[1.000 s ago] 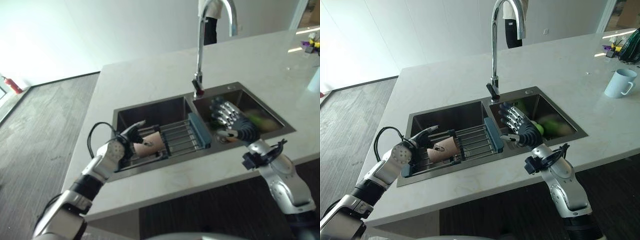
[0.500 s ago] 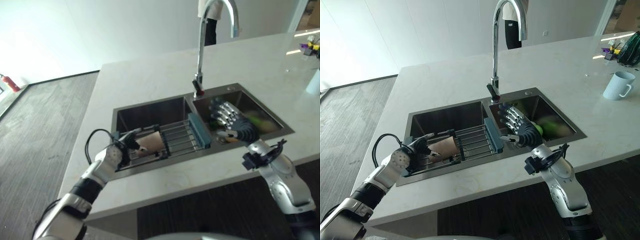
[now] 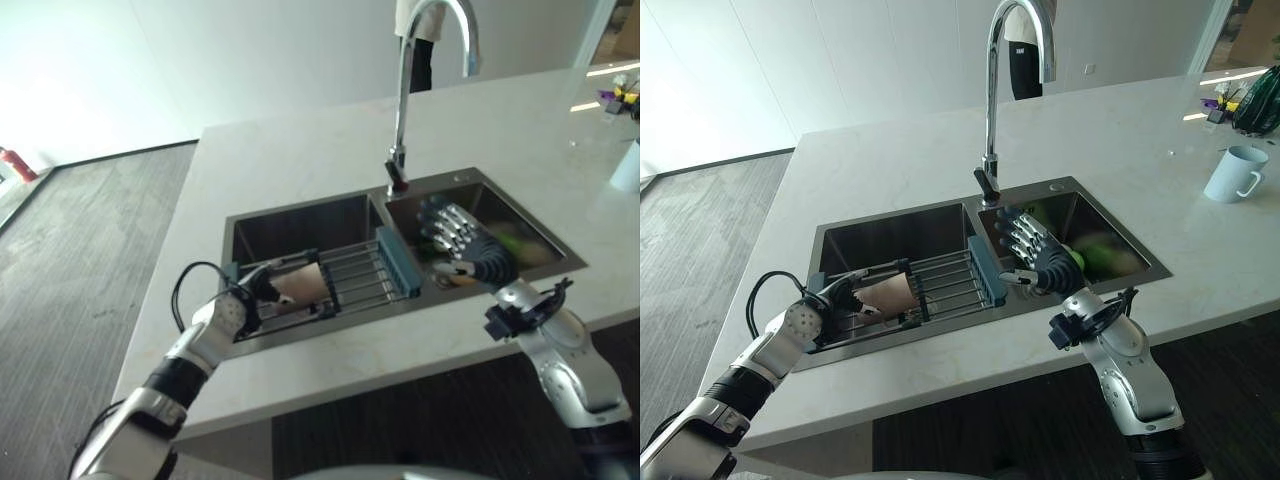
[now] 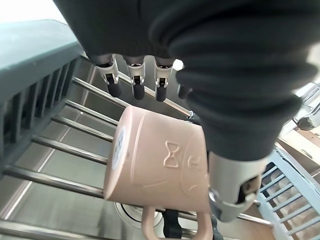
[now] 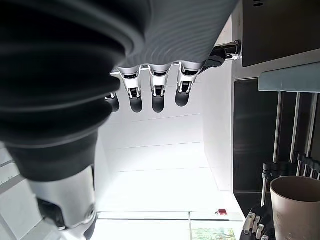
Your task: Place the dishes in the dishwasher.
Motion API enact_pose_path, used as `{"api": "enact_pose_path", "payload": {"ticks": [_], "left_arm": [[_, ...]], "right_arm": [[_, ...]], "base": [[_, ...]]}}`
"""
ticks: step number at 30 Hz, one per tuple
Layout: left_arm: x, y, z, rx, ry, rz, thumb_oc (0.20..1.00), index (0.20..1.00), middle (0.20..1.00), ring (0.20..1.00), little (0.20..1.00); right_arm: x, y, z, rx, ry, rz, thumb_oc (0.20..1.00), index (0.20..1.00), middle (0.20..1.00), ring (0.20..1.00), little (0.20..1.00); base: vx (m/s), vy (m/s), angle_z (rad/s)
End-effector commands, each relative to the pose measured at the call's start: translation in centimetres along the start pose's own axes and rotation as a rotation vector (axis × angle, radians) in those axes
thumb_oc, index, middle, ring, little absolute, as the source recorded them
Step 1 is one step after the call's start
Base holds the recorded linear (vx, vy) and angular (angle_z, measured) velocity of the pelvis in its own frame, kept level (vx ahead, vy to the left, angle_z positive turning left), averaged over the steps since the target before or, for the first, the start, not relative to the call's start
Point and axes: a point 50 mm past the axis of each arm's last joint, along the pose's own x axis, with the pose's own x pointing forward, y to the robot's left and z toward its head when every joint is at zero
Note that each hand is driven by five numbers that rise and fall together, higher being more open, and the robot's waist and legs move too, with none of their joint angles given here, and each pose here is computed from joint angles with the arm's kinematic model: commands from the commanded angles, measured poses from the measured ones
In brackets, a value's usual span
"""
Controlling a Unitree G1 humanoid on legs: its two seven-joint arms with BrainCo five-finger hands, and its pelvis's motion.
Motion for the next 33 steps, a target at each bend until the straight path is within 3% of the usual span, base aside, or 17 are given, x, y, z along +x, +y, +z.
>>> {"api": "enact_pose_path", "payload": {"ticks": [1, 33], "left_arm": [[0.6, 3.2, 0.4, 0.088, 0.000, 0.101, 1.000, 1.000, 1.000, 1.000, 1.000], [1.2, 2.6, -1.5, 0.137, 0.114, 0.068, 1.000, 1.000, 1.000, 1.000, 1.000]], "right_arm": [[1.0, -0.4, 2.6, -0.068, -0.105, 0.025, 1.000, 1.000, 1.000, 1.000, 1.000], [0.9, 0.0, 2.4, -0.068, -0.081, 0.046, 1.000, 1.000, 1.000, 1.000, 1.000]], "base": [[0.00, 0.000, 0.00], [0.01, 0.000, -0.02]]}}
